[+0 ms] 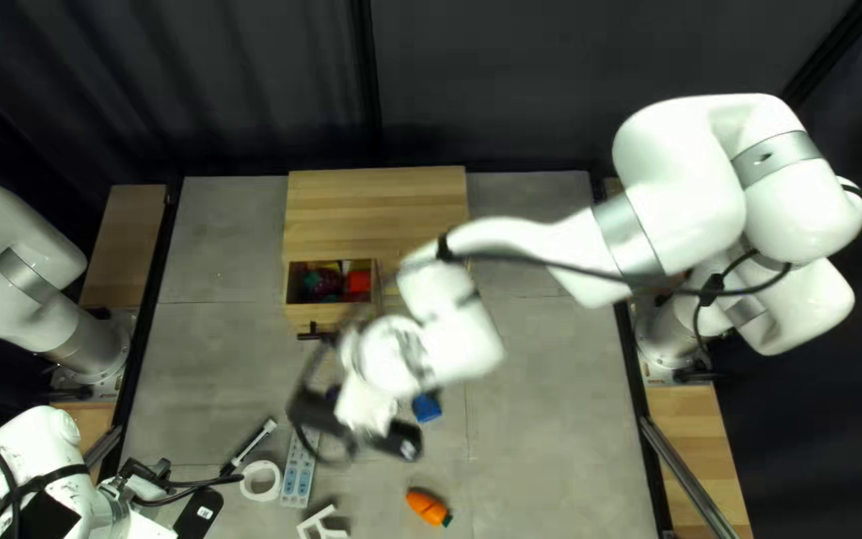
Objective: Open drawers and place objects into drawer and close
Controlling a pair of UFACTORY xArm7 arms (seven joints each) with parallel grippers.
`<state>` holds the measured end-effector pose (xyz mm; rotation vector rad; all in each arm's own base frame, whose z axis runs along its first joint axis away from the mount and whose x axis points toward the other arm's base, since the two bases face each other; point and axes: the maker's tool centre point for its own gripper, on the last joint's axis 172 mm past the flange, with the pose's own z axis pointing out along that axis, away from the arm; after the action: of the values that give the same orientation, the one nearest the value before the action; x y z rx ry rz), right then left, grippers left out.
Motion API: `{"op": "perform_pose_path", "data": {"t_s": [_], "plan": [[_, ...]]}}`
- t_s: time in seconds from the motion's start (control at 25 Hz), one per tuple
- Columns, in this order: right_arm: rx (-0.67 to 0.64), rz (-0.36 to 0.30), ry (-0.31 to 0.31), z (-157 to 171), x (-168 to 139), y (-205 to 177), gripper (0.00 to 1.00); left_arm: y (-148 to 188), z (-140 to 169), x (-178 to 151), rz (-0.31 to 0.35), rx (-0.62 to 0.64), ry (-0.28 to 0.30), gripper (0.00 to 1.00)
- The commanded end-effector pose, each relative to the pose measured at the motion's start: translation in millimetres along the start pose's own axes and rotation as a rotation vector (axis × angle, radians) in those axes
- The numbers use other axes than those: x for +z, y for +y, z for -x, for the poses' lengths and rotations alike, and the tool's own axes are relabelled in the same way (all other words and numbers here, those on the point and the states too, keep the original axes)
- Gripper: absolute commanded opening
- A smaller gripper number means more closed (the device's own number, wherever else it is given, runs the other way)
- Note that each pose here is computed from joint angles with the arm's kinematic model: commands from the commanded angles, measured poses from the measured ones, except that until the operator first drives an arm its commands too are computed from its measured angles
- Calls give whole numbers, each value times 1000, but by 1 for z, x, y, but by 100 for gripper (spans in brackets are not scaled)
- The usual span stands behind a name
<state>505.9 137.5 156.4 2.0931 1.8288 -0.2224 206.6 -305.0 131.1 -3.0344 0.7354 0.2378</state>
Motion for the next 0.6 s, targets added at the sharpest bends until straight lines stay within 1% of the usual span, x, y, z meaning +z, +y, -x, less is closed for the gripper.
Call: {"op": "perform_pose_path", "data": {"t_s": [0.04, 0.12, 0.24, 0.44, 0.6], "plan": [[-232, -48, -57, -30, 3, -37, 100, 0, 0, 0, 0, 0, 0, 100], [-313, -62, -68, -34, 9, -44, 100, 0, 0, 0, 0, 0, 0, 100], [-387, -73, -71, -32, 21, -47, 100, 0, 0, 0, 0, 0, 0, 100], [-461, -69, -66, -23, 49, -56, 100, 0, 0, 0, 0, 0, 0, 100], [-495, -76, -56, -23, 59, -59, 100, 0, 0, 0, 0, 0, 0, 100]]}}
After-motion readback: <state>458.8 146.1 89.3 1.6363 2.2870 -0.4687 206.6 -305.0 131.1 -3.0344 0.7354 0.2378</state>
